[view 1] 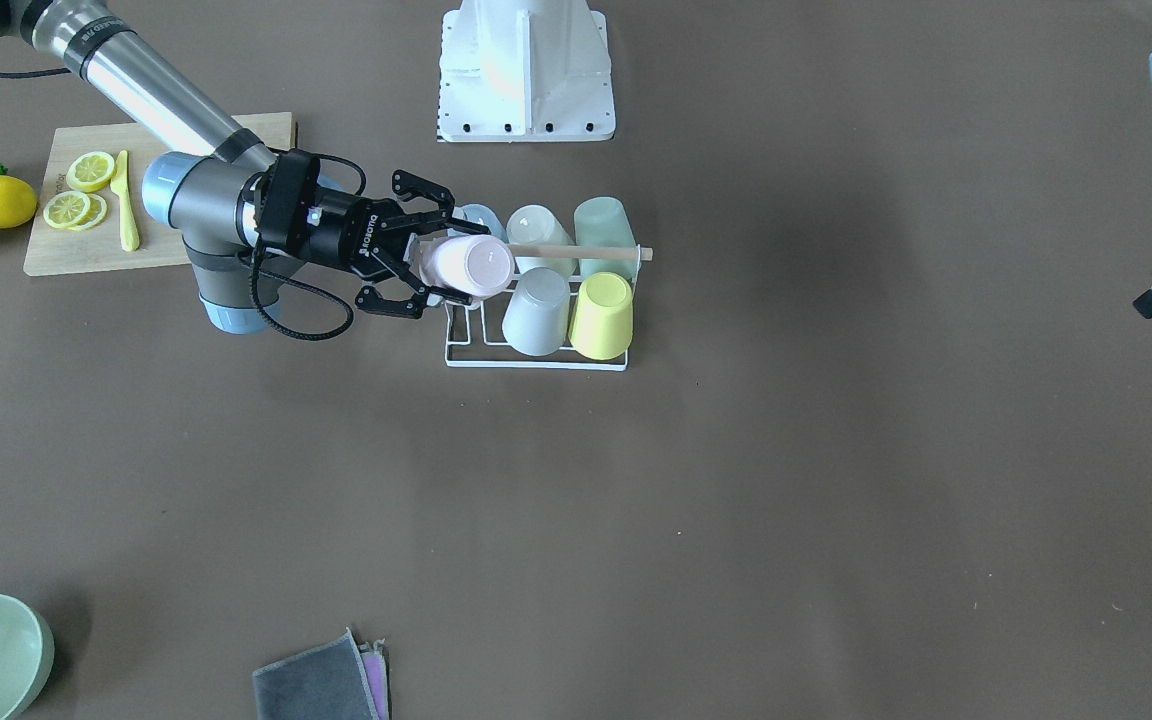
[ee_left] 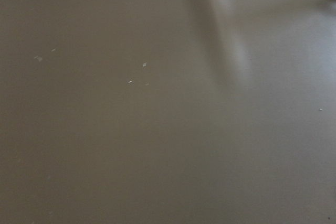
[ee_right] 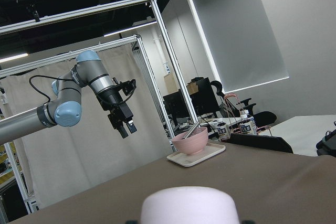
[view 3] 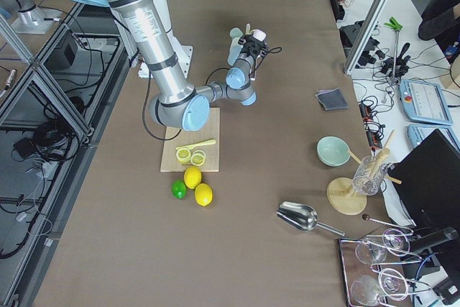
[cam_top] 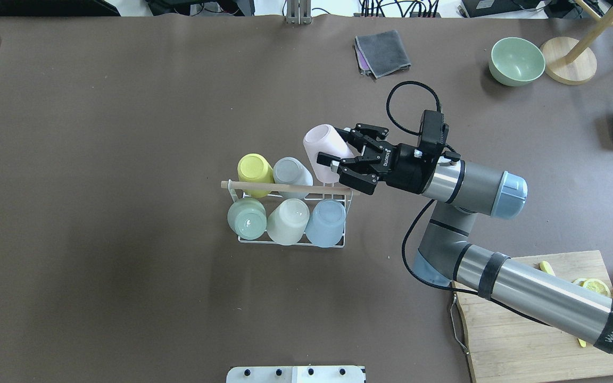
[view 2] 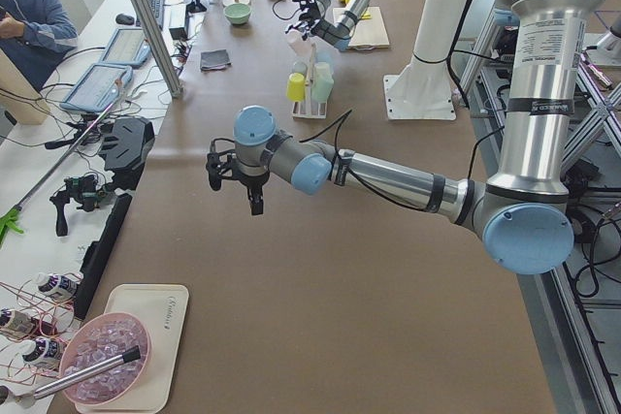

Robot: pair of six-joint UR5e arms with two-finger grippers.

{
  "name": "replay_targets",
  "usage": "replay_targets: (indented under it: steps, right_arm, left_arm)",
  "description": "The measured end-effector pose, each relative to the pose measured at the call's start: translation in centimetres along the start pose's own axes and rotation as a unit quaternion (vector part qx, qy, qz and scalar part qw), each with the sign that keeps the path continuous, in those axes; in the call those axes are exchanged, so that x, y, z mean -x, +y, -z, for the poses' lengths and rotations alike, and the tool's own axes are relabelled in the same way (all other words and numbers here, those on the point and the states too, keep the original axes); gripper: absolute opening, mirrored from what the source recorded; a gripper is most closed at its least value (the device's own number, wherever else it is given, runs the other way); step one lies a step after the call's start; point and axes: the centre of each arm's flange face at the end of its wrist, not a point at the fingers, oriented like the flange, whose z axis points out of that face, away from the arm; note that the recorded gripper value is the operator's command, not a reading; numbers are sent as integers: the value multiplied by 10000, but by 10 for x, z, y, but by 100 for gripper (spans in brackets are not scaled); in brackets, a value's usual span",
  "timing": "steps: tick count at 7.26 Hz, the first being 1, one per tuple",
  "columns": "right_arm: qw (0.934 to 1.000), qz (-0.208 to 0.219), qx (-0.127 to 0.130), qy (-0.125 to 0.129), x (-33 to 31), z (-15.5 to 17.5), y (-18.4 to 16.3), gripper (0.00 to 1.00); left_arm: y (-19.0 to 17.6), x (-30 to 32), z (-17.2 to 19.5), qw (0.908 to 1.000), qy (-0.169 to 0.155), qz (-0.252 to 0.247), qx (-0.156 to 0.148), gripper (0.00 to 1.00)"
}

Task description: Place cup on cup holder

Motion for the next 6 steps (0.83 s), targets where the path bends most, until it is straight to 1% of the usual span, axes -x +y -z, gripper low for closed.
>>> replay_targets:
  steps: [1, 2, 3, 4, 5, 6]
  right_arm:
    - [10000, 13, -1, -29, 1, 1, 2, 0]
    - [10000, 42, 6, -40, 1, 1, 4, 0]
    - [10000, 64, 13, -39, 1, 1, 5, 0]
    - [10000, 73, 26, -32, 1, 2, 7, 0]
    - [10000, 74, 35, -28, 0, 2, 8, 0]
    - [10000, 71, 28, -32, 0, 2, 7, 0]
  left_arm:
    - [-1, 44, 10, 9994, -260, 117, 211, 98]
    - [1, 81, 16, 9975, -510, -44, 490, 98]
    - [4, 104, 17, 9939, -745, -363, 728, 98]
    - [5, 116, 16, 9899, -907, -649, 875, 98]
    - [6, 119, 16, 9876, -956, -813, 941, 98]
    - [5, 123, 13, 9866, -963, -873, 986, 98]
